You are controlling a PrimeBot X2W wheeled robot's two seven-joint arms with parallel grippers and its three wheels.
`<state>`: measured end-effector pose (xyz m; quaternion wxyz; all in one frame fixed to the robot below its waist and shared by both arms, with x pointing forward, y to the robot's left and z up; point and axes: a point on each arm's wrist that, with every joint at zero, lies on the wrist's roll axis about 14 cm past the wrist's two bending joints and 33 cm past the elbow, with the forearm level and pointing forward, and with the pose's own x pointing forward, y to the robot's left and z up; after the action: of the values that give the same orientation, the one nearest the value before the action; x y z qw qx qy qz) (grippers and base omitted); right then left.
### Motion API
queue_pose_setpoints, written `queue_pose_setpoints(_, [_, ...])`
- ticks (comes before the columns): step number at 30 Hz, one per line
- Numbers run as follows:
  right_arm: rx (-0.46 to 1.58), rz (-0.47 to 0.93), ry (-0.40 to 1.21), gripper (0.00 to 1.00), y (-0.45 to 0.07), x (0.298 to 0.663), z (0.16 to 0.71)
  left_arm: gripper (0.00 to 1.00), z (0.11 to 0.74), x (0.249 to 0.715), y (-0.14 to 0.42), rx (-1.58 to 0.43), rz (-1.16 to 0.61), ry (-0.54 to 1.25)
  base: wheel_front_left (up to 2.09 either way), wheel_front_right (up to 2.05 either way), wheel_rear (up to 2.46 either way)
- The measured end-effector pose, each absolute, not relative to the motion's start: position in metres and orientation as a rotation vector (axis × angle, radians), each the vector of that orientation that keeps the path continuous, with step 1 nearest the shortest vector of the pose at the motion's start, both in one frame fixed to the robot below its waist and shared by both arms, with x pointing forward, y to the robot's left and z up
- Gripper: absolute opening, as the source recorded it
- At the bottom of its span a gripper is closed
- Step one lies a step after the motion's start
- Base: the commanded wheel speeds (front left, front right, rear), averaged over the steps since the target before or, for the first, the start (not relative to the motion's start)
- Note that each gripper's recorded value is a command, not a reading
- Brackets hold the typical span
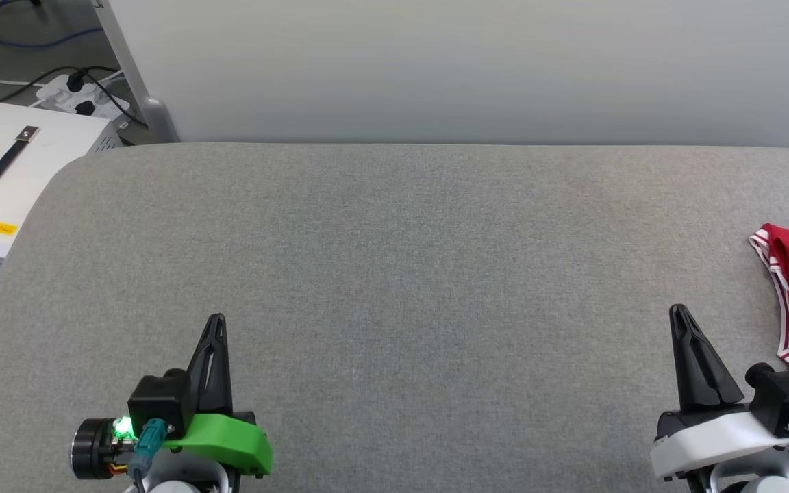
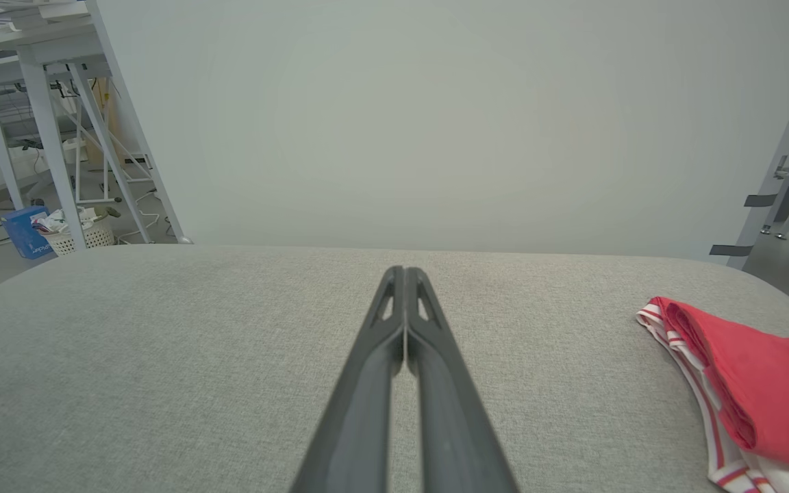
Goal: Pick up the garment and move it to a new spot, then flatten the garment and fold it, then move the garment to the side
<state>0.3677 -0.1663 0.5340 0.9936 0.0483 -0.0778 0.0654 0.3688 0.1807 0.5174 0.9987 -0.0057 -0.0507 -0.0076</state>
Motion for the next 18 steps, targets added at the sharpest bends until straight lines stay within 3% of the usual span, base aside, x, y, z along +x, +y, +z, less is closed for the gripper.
queue_pose_setpoints(18, [0.08,0.132,-0.126,0.0,-0.1655,0.3673,0.5307,0.0,0.5187,0.3701,0.1802,-0.004,-0.015,-0.084,0.0,0.0,0.0])
